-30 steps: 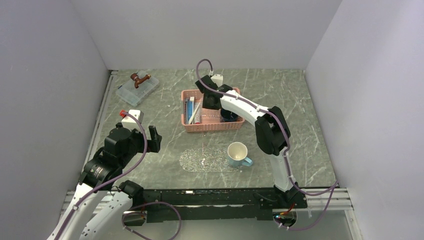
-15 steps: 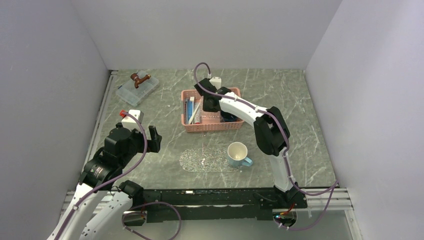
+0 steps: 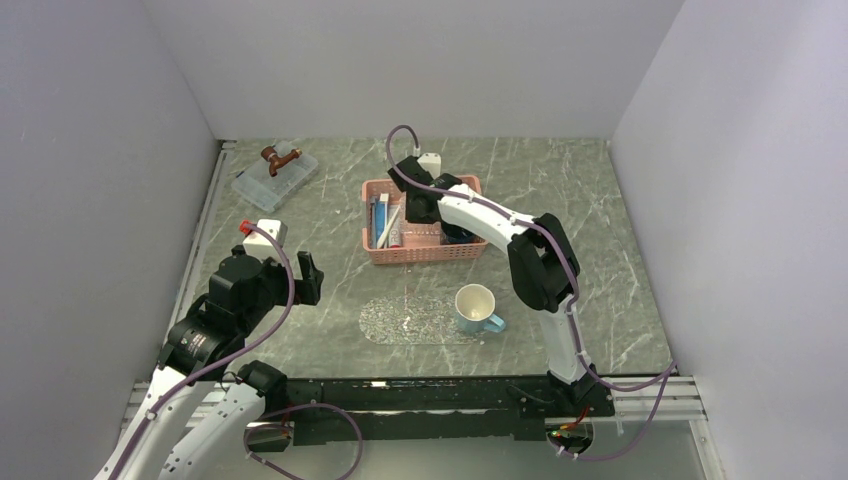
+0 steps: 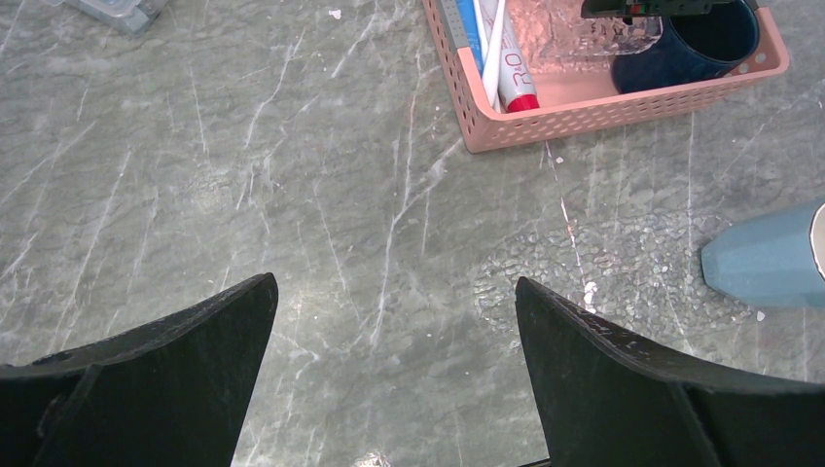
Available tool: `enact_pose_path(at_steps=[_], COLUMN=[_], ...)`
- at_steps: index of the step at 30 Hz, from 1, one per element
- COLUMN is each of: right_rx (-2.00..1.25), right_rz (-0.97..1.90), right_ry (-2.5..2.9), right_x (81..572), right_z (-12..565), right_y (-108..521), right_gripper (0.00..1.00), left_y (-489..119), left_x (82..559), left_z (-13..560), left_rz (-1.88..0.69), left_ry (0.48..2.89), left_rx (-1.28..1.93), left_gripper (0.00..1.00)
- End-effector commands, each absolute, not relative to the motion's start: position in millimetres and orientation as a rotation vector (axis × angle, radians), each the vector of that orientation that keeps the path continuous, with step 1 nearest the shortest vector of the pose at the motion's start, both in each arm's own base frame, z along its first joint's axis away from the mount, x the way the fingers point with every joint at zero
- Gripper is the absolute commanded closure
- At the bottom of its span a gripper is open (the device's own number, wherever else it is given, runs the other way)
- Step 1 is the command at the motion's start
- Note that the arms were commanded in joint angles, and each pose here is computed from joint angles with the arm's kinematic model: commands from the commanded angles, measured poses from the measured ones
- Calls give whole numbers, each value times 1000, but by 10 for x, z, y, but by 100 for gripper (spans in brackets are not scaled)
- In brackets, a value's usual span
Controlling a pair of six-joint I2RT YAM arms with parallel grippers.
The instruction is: Prepare toiletry sets of a toothbrush and toothpaste on the tray
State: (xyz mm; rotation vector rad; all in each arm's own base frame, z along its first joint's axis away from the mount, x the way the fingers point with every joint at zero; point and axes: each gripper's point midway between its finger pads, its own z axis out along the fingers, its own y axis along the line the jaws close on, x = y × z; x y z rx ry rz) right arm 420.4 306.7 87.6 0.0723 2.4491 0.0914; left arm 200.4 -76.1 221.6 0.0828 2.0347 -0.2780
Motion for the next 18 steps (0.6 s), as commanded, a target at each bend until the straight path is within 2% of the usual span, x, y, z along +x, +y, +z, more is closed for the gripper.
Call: enact_pose_path(at_steps=[1,18], right_rx=[75,36], right_rz=[136,138], right_ry=[2301,2175], right_x=[4331,4265], right_z=[1597,2321], right_y=[3065,3043], right_gripper=[100,100], left_y=[-779,-778], left_x=[2035,2040], left_z=[2275,2273], left_rz=[-283,-280], left_ry=[2009,2012], left_rx=[97,96], left_gripper=[1,1])
